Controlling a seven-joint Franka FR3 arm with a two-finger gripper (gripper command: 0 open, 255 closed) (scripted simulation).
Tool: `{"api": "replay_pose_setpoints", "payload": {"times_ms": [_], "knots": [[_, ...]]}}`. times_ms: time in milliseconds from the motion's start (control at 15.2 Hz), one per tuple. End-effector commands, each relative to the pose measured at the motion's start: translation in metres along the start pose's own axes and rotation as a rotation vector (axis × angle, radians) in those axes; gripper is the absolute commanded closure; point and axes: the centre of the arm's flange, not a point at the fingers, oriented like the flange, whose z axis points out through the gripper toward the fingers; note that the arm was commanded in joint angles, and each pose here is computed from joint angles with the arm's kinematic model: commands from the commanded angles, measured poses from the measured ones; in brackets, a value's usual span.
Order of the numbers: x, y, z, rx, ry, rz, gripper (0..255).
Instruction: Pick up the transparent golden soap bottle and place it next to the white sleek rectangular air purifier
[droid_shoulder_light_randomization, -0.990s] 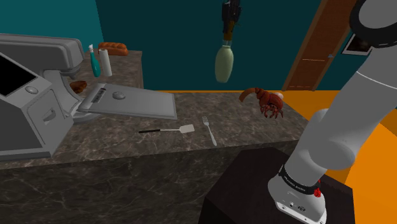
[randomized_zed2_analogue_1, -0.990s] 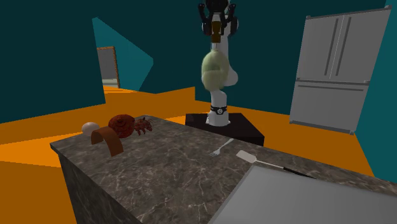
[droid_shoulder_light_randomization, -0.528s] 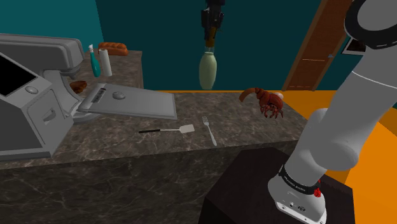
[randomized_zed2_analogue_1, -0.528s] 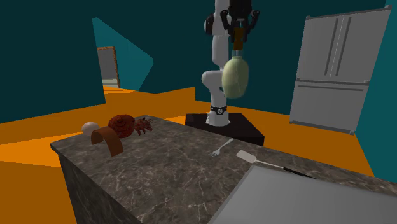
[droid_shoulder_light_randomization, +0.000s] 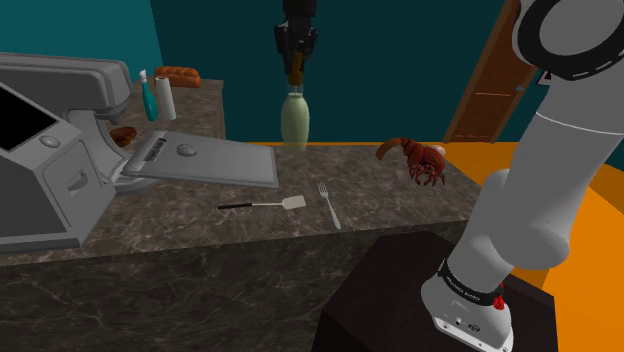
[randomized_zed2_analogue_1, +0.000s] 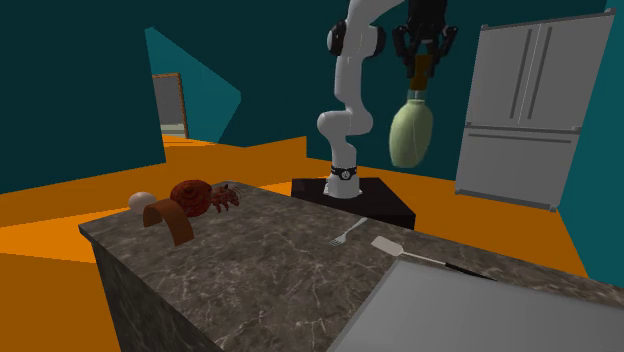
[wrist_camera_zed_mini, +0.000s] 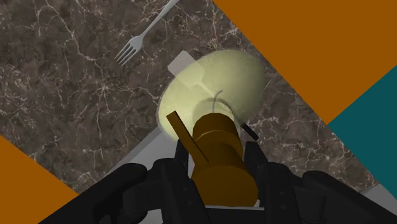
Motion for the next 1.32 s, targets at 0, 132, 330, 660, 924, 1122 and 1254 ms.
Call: {"api": "replay_pose_setpoints", "payload": {"times_ms": [0, 132, 330, 660, 924, 1122, 1254], "knots": [[0.011, -0.024, 0.010, 0.000, 0.001, 0.001, 255], [0.022, -0.047, 0.018, 0.000, 0.001, 0.001, 255], [0.039, -0.081, 0.030, 0.000, 0.001, 0.001, 255], [0.066, -0.137, 0.051, 0.000, 0.001, 0.001, 255], [0.075, -0.153, 0.068, 0.000, 0.001, 0.001, 255], [0.075, -0.153, 0.084, 0.000, 0.001, 0.001, 255], [0.075, -0.153, 0.094, 0.000, 0.001, 0.001, 255]]}}
